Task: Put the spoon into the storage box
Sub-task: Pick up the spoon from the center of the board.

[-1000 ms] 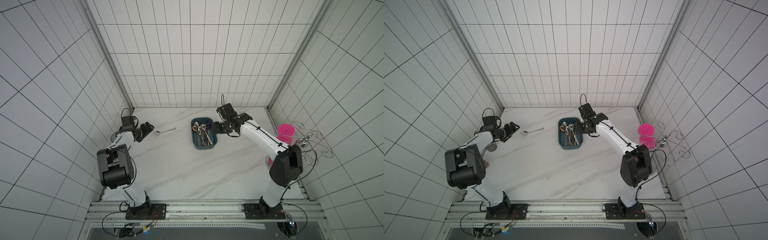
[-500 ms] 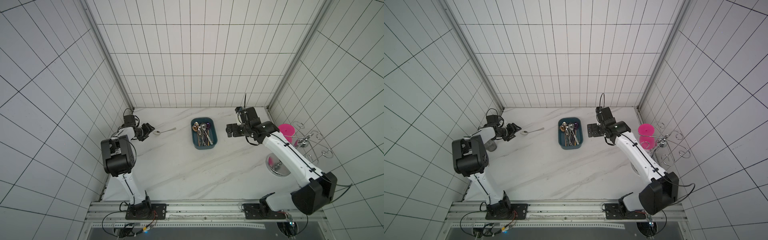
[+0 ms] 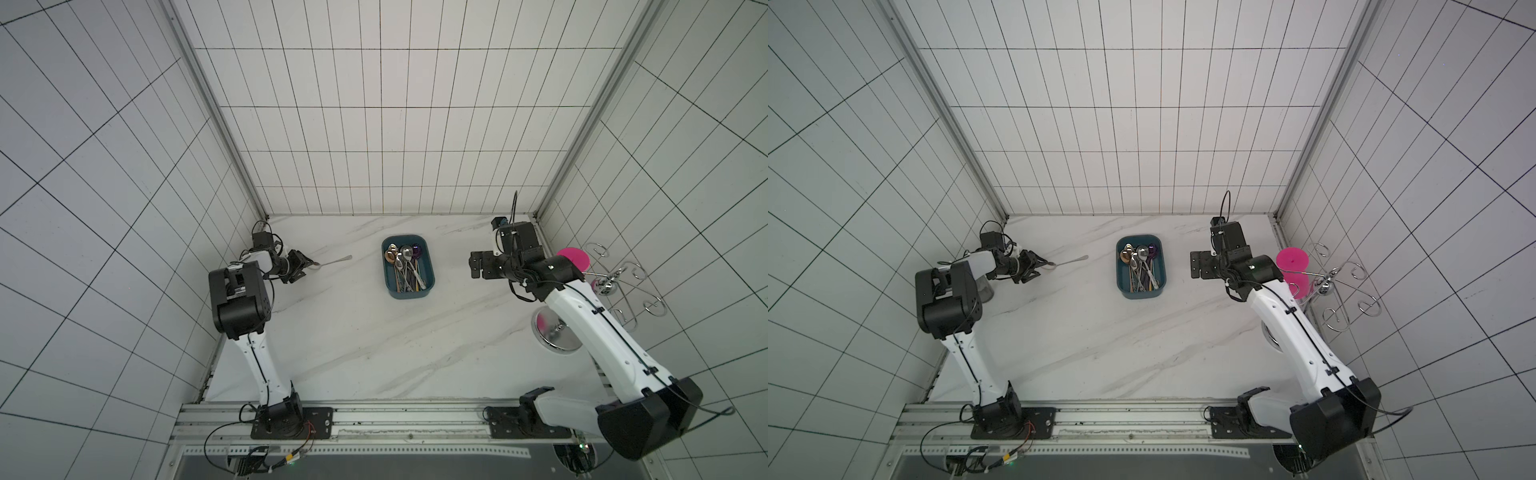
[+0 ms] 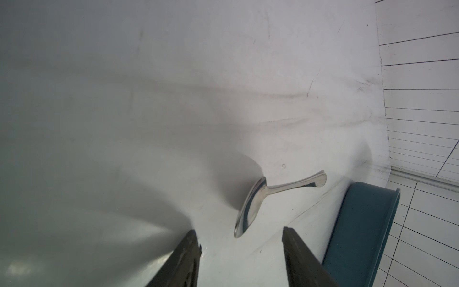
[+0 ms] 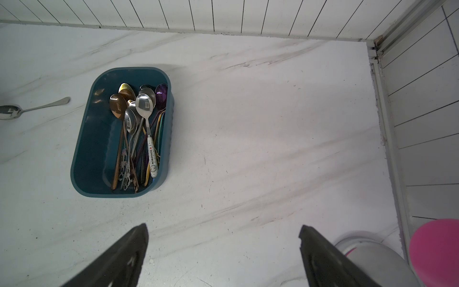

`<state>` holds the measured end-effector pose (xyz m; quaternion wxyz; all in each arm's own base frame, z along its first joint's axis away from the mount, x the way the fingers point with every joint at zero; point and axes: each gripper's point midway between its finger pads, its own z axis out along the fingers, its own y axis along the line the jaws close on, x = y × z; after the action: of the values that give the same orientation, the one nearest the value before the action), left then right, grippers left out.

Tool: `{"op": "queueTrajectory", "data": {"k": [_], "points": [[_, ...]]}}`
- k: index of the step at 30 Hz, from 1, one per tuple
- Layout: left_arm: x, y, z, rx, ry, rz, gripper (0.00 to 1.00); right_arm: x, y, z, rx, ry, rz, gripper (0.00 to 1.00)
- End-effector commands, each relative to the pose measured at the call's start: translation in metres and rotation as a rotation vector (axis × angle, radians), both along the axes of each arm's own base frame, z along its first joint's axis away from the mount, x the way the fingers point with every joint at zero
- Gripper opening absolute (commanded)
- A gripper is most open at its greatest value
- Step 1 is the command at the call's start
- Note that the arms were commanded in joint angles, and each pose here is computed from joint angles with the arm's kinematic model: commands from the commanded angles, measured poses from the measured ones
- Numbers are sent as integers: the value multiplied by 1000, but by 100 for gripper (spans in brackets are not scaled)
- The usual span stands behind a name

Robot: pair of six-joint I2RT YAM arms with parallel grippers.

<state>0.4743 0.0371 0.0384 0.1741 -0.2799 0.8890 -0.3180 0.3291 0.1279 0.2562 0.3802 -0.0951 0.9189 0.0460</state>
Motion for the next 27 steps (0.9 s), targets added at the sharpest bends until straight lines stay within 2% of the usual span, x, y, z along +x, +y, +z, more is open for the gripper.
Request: {"op": "queueTrajectory", "data": {"k": [1, 4, 5, 12, 21, 22, 24, 27], "points": [[4, -7, -2, -6, 0, -53, 55, -3, -8, -3, -11, -1, -15, 99], [7, -9, -10, -16, 17, -57, 55, -5, -8, -3, -4, 3, -11, 99], [8, -10, -12, -24, 21, -64, 50, -4, -8, -4, -7, 3, -11, 99], [8, -17, -27, -43, 61, -79, 46, -5, -9, -4, -3, 5, -9, 98], [9, -19, -24, -29, 58, -89, 12, -5, -8, -3, -5, 13, -3, 99], [8, -19, -22, -21, 55, -93, 5, -5, -8, -2, -5, 12, -6, 99], [7, -19, -17, -9, 44, -95, 0, -5, -7, -1, 4, 11, -2, 99], [9, -23, -7, -12, 22, -105, 0, -5, -3, 0, 15, 12, 15, 99]]}}
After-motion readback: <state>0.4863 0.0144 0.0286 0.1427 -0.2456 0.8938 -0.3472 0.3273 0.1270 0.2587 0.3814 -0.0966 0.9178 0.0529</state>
